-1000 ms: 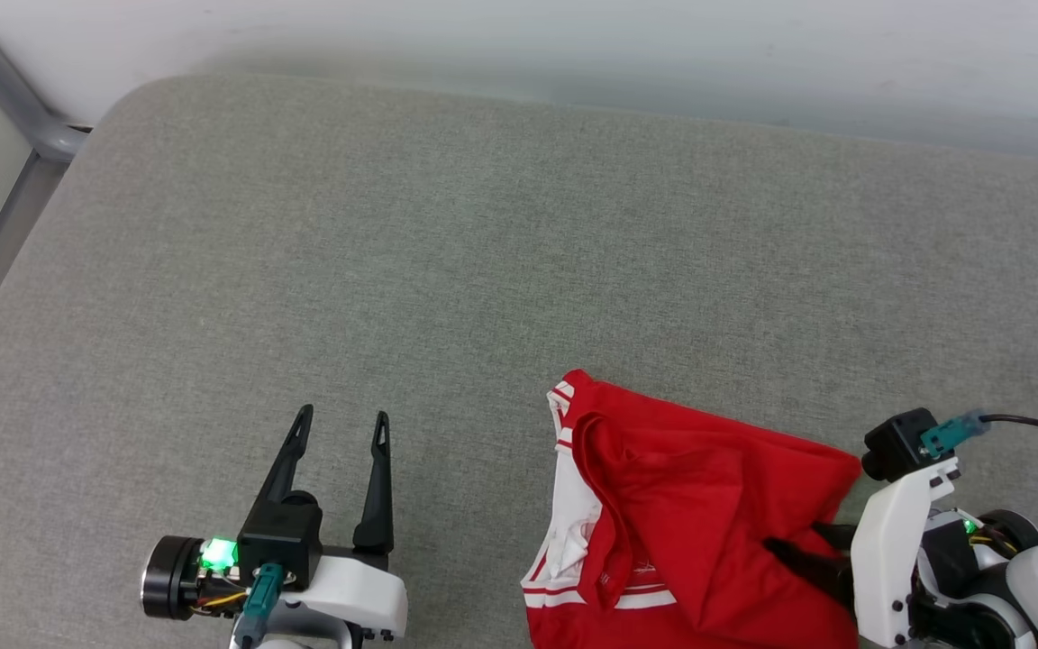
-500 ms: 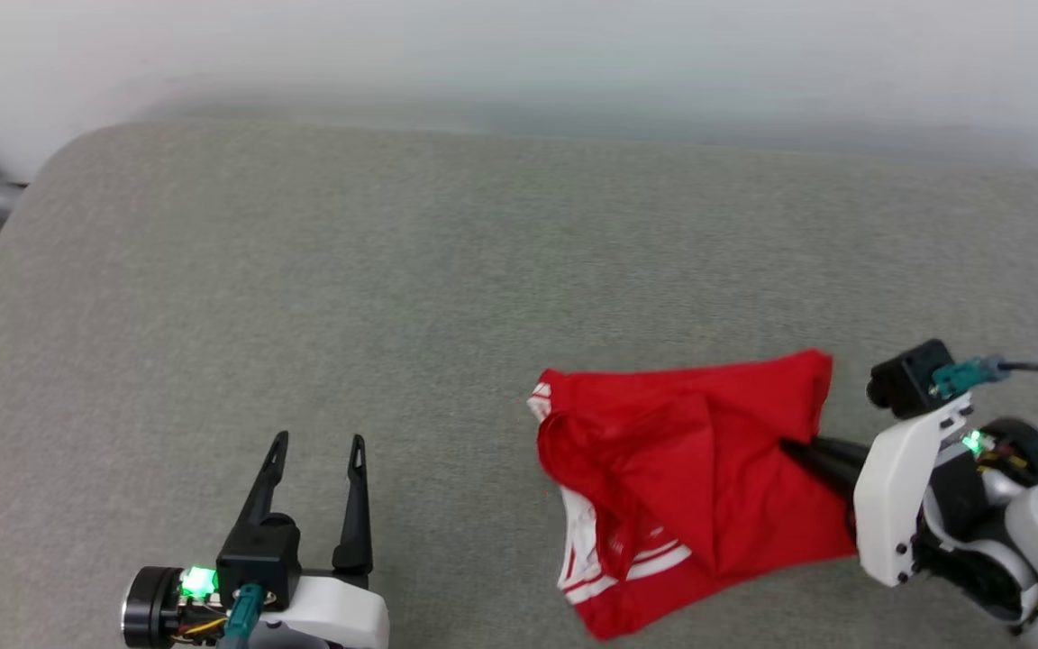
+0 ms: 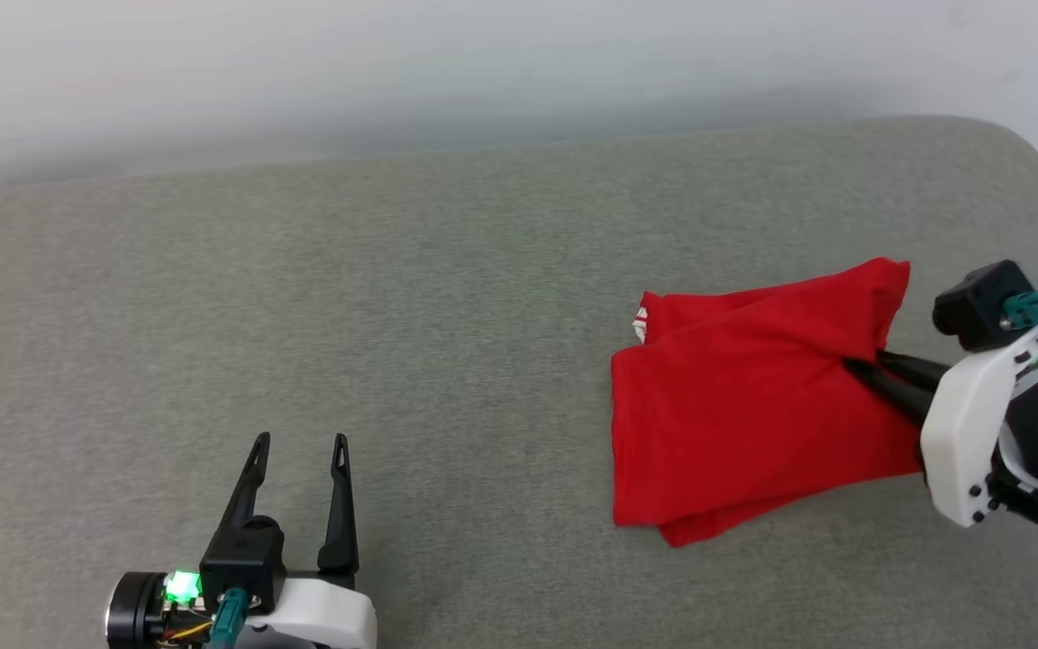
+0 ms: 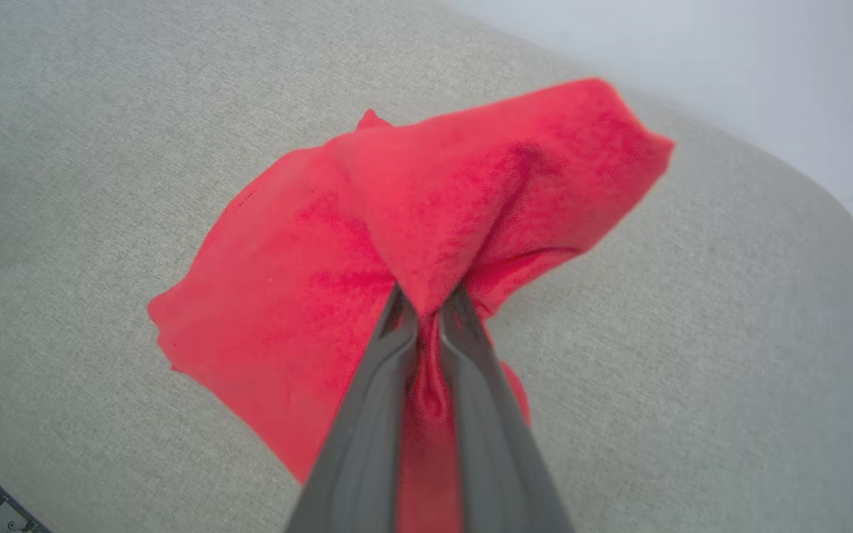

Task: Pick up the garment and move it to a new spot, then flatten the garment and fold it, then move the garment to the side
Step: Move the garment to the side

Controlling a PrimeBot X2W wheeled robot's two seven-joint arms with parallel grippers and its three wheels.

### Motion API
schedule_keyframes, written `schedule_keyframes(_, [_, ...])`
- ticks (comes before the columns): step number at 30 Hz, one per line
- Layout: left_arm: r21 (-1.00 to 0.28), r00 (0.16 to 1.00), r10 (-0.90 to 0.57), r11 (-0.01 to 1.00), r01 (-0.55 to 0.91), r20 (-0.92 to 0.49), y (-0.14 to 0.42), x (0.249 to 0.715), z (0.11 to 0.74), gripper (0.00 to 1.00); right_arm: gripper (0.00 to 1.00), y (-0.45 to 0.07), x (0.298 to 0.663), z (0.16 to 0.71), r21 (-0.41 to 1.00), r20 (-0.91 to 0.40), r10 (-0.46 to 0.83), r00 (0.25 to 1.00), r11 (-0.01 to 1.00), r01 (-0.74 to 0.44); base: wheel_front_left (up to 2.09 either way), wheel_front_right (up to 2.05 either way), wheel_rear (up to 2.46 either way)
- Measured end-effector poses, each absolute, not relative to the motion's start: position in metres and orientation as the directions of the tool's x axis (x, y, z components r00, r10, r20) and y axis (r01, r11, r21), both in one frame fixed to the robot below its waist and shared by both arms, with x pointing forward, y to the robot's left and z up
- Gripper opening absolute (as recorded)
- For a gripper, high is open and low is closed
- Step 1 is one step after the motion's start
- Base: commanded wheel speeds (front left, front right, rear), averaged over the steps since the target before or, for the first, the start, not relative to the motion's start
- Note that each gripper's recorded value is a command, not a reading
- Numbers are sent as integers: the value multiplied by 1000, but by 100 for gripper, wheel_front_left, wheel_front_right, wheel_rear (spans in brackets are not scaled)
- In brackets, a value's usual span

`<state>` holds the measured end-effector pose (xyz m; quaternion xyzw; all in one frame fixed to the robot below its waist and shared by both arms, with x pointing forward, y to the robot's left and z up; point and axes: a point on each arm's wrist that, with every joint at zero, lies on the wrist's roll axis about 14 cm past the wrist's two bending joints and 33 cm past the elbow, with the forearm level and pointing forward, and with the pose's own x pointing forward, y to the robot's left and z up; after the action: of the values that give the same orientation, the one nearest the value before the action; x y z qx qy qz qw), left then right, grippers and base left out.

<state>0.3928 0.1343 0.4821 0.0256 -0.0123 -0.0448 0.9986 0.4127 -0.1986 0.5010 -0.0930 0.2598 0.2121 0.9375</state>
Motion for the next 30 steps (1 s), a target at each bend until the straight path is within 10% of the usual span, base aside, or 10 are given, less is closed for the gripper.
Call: schedule_keyframes(30, [43,990,-139,989,140,-20,118,462,439,100,0,-432,470,460,-417,-649,-291,703,909,-9,0,0,0])
